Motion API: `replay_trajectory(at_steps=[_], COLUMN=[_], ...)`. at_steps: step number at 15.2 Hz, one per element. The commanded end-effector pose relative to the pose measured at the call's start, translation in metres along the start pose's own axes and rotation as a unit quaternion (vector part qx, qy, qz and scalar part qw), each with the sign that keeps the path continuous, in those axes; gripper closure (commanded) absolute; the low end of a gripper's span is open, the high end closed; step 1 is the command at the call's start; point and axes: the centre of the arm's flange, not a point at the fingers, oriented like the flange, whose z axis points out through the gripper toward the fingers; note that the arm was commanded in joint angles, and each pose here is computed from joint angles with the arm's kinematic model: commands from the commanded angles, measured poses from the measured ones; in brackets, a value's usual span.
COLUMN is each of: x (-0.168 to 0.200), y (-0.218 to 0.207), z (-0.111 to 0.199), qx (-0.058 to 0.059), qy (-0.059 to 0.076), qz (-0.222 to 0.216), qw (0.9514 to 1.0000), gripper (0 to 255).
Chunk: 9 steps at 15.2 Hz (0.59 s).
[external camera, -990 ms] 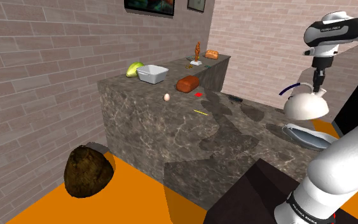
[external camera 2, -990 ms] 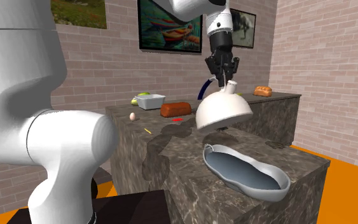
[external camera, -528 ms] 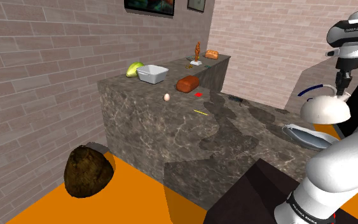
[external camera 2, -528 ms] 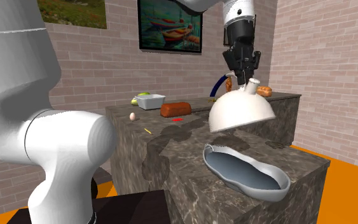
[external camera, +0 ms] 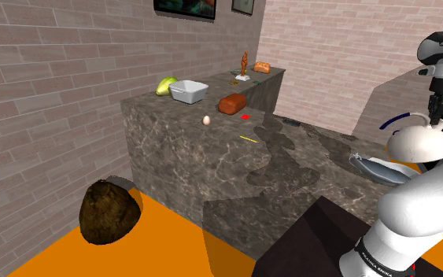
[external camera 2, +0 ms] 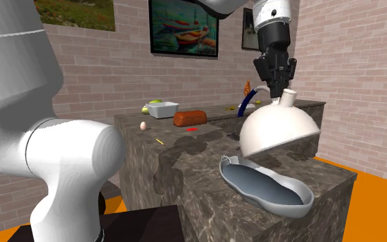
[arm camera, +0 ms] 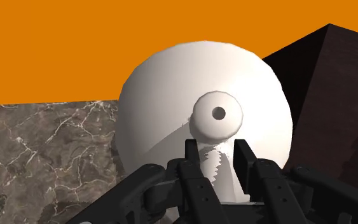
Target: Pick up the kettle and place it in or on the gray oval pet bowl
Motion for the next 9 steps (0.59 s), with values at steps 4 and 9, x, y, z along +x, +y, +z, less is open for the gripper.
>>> replay_trajectory(at_steps=[4, 9], x=[0.006, 0.012], y=[0.001, 0.001], z=[0.025, 0.05], qx=[-0.001, -0.001], qy=[0.0, 0.0], qz=[0.0, 0.0], qw=[1.0, 1.0], gripper=[255, 255])
